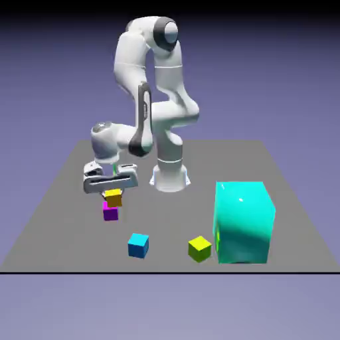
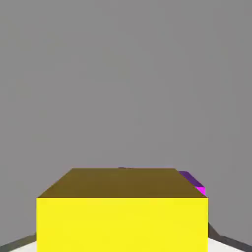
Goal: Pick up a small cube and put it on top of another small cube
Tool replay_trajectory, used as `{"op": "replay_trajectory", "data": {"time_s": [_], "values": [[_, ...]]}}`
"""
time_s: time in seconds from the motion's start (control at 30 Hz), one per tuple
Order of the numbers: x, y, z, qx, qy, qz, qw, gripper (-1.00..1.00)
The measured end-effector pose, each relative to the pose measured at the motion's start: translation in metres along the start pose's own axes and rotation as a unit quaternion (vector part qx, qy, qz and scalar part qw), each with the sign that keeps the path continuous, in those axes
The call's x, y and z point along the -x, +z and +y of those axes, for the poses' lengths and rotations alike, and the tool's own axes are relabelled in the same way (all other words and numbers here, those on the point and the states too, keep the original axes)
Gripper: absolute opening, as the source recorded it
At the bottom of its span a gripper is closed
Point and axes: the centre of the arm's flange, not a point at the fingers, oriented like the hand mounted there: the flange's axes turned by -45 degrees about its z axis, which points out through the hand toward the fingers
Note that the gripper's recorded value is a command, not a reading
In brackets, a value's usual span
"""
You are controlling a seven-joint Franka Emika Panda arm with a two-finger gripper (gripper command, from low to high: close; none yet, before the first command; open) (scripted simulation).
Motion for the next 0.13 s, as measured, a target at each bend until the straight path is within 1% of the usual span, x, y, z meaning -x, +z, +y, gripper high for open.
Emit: {"op": "replay_trajectory", "data": {"time_s": [0.03, 0.13], "values": [[0.0022, 0.0015, 0.0016, 0.007, 0.001, -0.002, 1.000, 1.00], [-0.0006, -0.0005, -0.0004, -0.002, 0.000, 0.001, 1.000, 1.00]]}}
